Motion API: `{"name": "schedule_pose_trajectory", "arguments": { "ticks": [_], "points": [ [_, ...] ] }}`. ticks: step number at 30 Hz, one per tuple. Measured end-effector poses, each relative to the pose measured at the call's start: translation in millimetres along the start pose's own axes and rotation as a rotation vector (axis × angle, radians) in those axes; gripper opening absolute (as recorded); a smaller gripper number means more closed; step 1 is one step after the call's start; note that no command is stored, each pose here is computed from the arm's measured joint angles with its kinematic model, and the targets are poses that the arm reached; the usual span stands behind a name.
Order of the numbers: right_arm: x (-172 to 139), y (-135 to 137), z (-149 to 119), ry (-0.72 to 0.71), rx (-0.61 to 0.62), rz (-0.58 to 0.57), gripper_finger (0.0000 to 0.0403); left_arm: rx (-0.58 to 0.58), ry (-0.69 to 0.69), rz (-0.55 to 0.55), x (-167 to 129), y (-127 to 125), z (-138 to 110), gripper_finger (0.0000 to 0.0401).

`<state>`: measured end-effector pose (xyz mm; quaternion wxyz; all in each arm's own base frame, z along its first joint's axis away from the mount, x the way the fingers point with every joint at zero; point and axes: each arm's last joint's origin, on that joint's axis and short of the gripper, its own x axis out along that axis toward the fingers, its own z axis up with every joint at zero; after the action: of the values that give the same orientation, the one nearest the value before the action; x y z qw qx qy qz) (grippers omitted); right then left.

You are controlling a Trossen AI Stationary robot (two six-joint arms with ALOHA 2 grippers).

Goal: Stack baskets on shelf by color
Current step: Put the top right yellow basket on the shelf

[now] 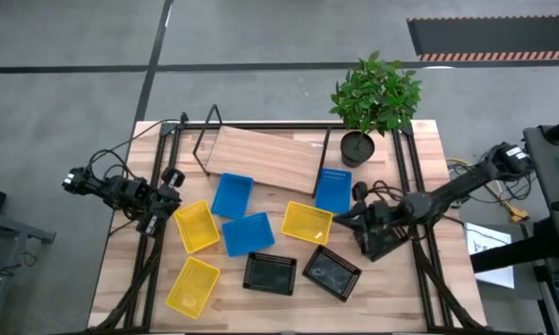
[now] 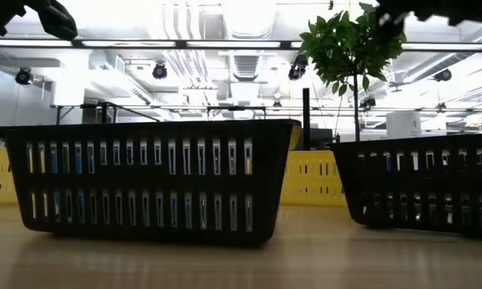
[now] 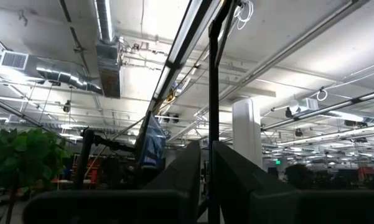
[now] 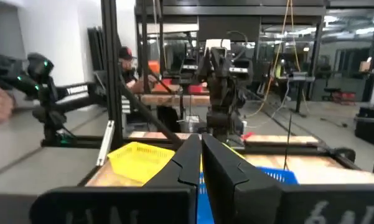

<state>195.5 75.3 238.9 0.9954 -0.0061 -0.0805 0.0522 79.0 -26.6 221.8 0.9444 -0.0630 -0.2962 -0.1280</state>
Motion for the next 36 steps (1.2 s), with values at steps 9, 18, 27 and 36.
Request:
{"name": "schedule_pose_trajectory", "arguments": {
  "ticks": [9, 18, 27, 36],
  "points": [
    [70.7, 23.5, 17.9, 0.132, 0.035, -0.030, 0.0009, -0.002, 0.000, 0.000, 0.0, 0.0, 0.0, 0.0026],
    [124.2, 37.0, 21.5, 0.386, 0.095, -0.186, 0.0009, -0.003, -0.004, 0.000, -0.1, 0.0, 0.4, 0.0026],
    [154.9, 43.1, 22.8, 0.676, 0.359, -0.489, 0.0009, -0.001, -0.010, 0.044, -0.4, 1.3, 1.1, 0.0026],
    [176.6, 46.4, 23.2, 0.789, 0.779, -0.750, 0.0010, -0.001, -0.012, 0.061, -0.4, 1.8, 1.4, 0.0026]
  ]
}}
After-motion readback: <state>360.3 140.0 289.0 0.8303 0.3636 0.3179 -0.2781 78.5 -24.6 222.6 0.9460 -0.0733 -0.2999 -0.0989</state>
